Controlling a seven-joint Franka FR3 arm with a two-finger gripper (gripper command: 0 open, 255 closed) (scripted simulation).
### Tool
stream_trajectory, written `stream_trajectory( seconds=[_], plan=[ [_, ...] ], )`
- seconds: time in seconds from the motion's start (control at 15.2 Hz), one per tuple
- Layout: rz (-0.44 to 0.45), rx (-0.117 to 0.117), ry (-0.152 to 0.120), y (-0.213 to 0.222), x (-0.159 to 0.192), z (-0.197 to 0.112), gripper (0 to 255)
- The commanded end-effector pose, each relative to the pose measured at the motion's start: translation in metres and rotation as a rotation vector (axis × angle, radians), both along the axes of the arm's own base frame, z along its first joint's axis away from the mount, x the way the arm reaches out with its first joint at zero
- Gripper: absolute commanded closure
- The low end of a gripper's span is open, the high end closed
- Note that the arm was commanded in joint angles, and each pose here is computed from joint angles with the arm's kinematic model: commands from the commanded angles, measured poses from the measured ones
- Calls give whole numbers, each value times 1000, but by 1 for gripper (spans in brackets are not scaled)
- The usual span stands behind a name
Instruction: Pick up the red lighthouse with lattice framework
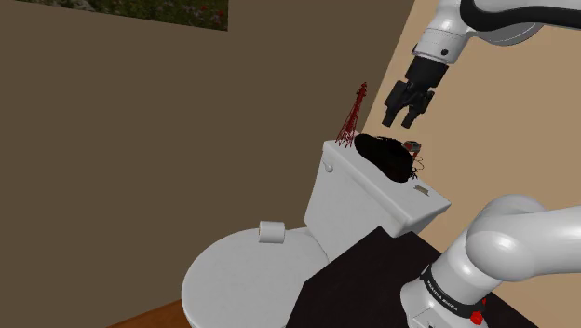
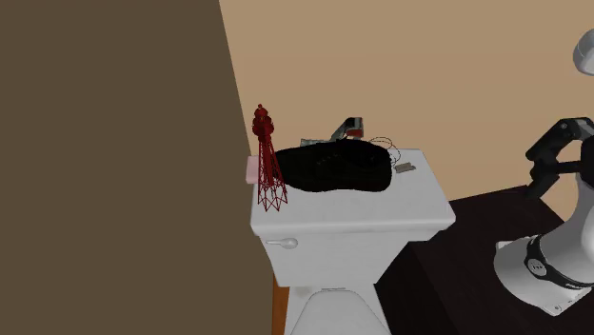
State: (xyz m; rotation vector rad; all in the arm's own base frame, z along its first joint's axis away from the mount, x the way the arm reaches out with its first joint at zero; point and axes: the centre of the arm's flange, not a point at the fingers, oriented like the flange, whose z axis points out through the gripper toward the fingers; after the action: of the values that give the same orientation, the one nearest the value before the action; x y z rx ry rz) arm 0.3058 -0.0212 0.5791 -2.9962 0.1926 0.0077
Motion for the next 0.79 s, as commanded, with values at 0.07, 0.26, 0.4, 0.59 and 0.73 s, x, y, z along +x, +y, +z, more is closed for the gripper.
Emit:
stream_trajectory(
  seconds=[0.07,0.26,0.4,0.59,0.73],
  plan=[
    [-39,-6,-5,0,11,-1,0],
    [-155,-25,-21,-4,46,-4,0],
    [-232,-37,-31,-9,68,-5,0],
    [-348,-56,-46,-20,101,-6,0],
    [-425,-69,-57,-29,122,-7,0]
  ],
)
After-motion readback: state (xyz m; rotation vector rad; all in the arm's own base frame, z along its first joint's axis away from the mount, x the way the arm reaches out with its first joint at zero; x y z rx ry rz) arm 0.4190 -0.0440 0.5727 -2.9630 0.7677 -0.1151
